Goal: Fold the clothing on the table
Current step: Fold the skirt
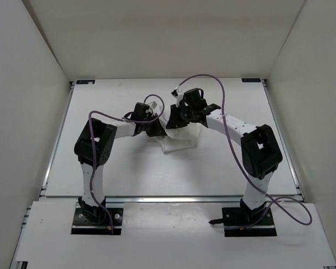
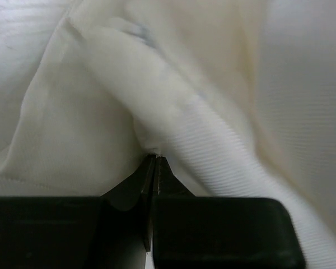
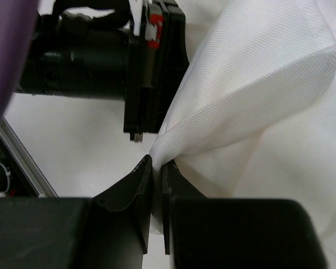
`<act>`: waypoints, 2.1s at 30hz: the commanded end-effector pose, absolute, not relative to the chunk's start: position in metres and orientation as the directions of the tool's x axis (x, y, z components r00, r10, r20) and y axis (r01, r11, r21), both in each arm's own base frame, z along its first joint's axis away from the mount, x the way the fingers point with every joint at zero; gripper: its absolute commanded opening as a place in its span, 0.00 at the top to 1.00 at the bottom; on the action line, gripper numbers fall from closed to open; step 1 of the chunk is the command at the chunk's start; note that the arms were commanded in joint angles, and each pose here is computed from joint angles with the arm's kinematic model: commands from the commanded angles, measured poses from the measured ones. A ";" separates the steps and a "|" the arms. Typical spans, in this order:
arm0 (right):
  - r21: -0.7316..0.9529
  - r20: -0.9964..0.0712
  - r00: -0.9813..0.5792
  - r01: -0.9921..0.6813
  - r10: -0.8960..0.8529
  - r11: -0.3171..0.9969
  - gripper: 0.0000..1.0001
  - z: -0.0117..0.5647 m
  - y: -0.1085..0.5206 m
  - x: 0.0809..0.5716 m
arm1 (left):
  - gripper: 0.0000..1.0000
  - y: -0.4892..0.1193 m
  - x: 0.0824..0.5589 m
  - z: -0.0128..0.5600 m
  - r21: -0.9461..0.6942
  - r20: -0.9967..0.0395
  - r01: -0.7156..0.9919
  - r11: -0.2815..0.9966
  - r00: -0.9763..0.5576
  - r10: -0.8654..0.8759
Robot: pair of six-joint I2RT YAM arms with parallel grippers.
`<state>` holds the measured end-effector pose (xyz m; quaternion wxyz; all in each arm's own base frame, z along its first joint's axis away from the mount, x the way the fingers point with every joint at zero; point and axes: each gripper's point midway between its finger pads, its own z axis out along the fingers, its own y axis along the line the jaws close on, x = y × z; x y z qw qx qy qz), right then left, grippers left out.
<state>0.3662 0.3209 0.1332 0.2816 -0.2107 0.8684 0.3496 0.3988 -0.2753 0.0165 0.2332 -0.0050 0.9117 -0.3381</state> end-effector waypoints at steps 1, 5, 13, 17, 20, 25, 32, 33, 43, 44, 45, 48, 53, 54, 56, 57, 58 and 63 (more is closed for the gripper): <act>0.508 -0.719 -0.684 -0.636 -0.121 0.581 1.00 0.168 0.353 0.379 | 1.00 -0.273 0.354 -0.008 -0.619 -0.291 0.104 0.779 -0.951 -0.105; 0.524 -0.695 -0.703 -0.640 -0.151 0.562 1.00 0.149 0.367 0.368 | 1.00 -0.268 0.350 -0.005 -0.633 -0.280 0.095 0.768 -0.953 -0.112; 0.539 -0.603 -0.769 -0.588 -0.211 0.604 0.64 0.117 0.356 0.349 | 0.96 -0.241 0.355 0.008 -0.670 -0.278 0.063 0.740 -0.945 -0.171; 0.531 -0.636 -0.752 -0.589 -0.173 0.609 0.32 0.139 0.341 0.347 | 0.68 -0.230 0.369 0.038 -0.688 -0.330 0.090 0.720 -0.923 -0.200; 0.543 -0.684 -0.722 -0.602 -0.108 0.586 0.23 0.176 0.332 0.347 | 0.59 -0.223 0.376 0.062 -0.697 -0.376 0.119 0.708 -0.900 -0.219; 0.487 -0.774 -0.632 -0.609 -0.013 0.626 0.16 0.216 0.307 0.355 | 0.45 -0.200 0.395 0.106 -0.688 -0.461 0.142 0.712 -0.843 -0.277; 0.461 -0.702 -0.708 -0.531 -0.074 0.711 0.78 0.151 0.279 0.358 | 0.50 -0.206 0.412 0.187 -0.669 -0.621 0.268 0.694 -0.713 -0.324; 0.462 -0.681 -0.727 -0.522 -0.089 0.717 0.84 0.136 0.279 0.356 | 0.53 -0.216 0.411 0.202 -0.652 -0.660 0.314 0.691 -0.683 -0.313; 0.498 -0.639 -0.768 -0.462 -0.050 0.734 1.00 0.105 0.264 0.374 | 1.00 -0.253 0.375 0.133 -0.584 -0.645 0.285 0.760 -0.731 -0.221; 0.512 -0.612 -0.790 -0.436 -0.042 0.740 1.00 0.096 0.259 0.371 | 1.00 -0.251 0.369 0.120 -0.592 -0.622 0.266 0.761 -0.751 -0.221; 0.520 -0.605 -0.796 -0.425 -0.033 0.741 1.00 0.091 0.253 0.371 | 1.00 -0.252 0.360 0.109 -0.606 -0.595 0.260 0.752 -0.775 -0.212; 0.547 -0.584 -0.812 -0.384 0.011 0.744 1.00 0.079 0.241 0.363 | 1.00 -0.253 0.341 0.089 -0.605 -0.563 0.253 0.755 -0.806 -0.181; 0.576 -0.524 -0.852 -0.334 0.023 0.746 1.00 0.056 0.237 0.355 | 1.00 -0.266 0.321 0.061 -0.601 -0.515 0.254 0.758 -0.848 -0.124; 0.575 -0.500 -0.866 -0.324 0.009 0.751 1.00 0.048 0.238 0.352 | 1.00 -0.265 0.319 0.052 -0.592 -0.501 0.242 0.769 -0.858 -0.115; 0.577 -0.480 -0.877 -0.319 -0.003 0.752 1.00 0.044 0.238 0.351 | 1.00 -0.265 0.313 0.041 -0.586 -0.480 0.243 0.773 -0.873 -0.090; 0.568 -0.480 -0.877 -0.317 -0.007 0.759 1.00 0.043 0.237 0.352 | 1.00 -0.265 0.310 0.037 -0.585 -0.467 0.238 0.775 -0.880 -0.082; 0.573 -0.476 -0.879 -0.314 -0.005 0.757 1.00 0.043 0.237 0.351 | 1.00 -0.269 0.312 0.042 -0.584 -0.481 0.259 0.770 -0.874 -0.070; 0.602 -0.522 -0.851 -0.324 0.053 0.730 0.94 0.080 0.229 0.360 | 0.93 -0.268 0.321 0.072 -0.564 -0.528 0.300 0.769 -0.847 -0.056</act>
